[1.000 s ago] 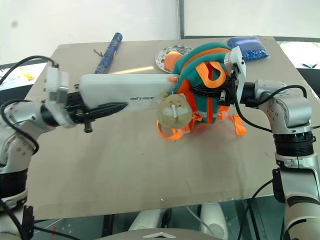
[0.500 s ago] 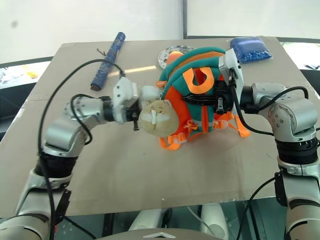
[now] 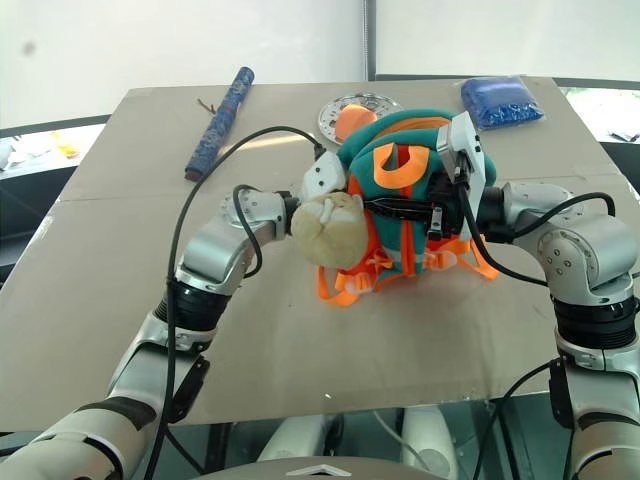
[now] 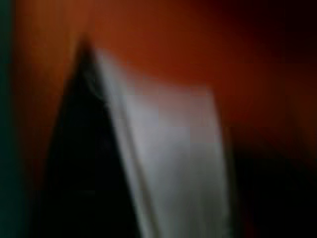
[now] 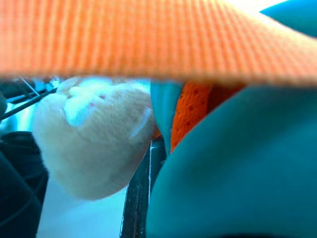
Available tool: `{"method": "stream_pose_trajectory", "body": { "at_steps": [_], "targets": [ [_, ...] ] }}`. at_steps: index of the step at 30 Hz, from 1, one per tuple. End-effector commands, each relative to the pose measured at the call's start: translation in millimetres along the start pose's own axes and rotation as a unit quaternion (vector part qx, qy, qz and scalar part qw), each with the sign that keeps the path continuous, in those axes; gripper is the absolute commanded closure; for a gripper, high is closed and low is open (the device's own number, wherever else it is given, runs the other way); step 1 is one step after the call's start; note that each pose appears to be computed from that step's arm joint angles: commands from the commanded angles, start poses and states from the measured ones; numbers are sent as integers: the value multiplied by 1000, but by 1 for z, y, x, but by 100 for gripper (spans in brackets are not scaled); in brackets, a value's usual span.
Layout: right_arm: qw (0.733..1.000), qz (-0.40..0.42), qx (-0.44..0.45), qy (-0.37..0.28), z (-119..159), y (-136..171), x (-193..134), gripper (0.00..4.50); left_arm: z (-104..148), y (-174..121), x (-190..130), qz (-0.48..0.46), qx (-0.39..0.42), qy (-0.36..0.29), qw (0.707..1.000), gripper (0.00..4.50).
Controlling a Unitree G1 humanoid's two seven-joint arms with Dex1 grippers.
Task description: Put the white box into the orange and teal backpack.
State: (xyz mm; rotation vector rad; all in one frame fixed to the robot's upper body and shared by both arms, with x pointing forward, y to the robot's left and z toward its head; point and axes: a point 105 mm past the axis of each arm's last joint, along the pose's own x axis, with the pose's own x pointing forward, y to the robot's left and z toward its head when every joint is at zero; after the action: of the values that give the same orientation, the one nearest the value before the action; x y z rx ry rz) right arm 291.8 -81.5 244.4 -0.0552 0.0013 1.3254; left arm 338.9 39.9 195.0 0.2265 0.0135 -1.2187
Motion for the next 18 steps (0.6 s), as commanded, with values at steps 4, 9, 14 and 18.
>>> {"method": "stream_pose_trajectory", "body": {
  "at_steps": [4, 9, 14, 18],
  "targets": [
    [994, -104, -35, 2, 2, -37, -7, 450, 32, 9, -102, -21, -180, -99, 979, 11],
    [992, -120, -42, 4, 0, -47, -2, 450, 45, -1, -138, -43, -257, -129, 957, 11],
    [993, -109, -46, 0, 2, -46, 5, 450, 43, -15, -112, -36, -235, -115, 964, 11],
    [994, -100, -48, -2, 4, -44, 9, 450, 36, -26, -83, -29, -207, -95, 973, 11]
  ]
}}
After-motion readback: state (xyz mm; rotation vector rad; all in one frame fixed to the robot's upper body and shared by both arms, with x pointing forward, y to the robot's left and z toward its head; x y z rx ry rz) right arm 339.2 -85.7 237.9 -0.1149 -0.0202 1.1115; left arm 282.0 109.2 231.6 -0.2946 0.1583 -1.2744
